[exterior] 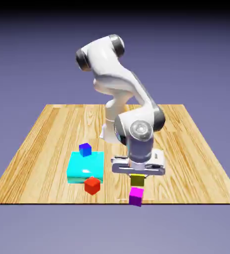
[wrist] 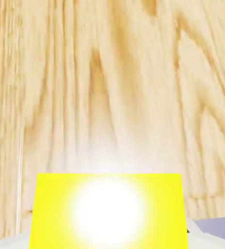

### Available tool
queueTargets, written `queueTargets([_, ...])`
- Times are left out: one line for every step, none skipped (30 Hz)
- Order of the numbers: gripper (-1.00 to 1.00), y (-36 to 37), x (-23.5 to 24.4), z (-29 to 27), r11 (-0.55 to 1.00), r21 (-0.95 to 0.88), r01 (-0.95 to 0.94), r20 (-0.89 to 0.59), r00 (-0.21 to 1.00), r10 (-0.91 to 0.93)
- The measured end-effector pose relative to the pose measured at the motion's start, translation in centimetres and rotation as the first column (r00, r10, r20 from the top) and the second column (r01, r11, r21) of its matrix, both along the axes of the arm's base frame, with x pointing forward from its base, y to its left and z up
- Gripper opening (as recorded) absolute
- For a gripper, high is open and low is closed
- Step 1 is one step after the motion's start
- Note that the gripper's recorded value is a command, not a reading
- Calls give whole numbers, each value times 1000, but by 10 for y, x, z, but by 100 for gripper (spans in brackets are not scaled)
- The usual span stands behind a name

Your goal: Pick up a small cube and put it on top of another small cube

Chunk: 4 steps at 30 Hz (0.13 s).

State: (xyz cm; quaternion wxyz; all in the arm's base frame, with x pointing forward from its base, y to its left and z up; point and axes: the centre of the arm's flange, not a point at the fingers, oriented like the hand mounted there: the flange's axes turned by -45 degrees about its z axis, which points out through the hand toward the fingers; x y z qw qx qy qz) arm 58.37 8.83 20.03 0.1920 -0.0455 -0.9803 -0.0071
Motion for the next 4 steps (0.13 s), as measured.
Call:
queueTargets([-100,1,-6,-20,1000,1,-1,0,1000,1])
queueTargets([100,1,-9,-26,1000,1,-1,0,1000,1])
queueTargets([100,1,-9,-26,1000,4,0,-1,1000,0])
queueTargets([100,1,-9,-26,1000,4,0,-1,1000,0])
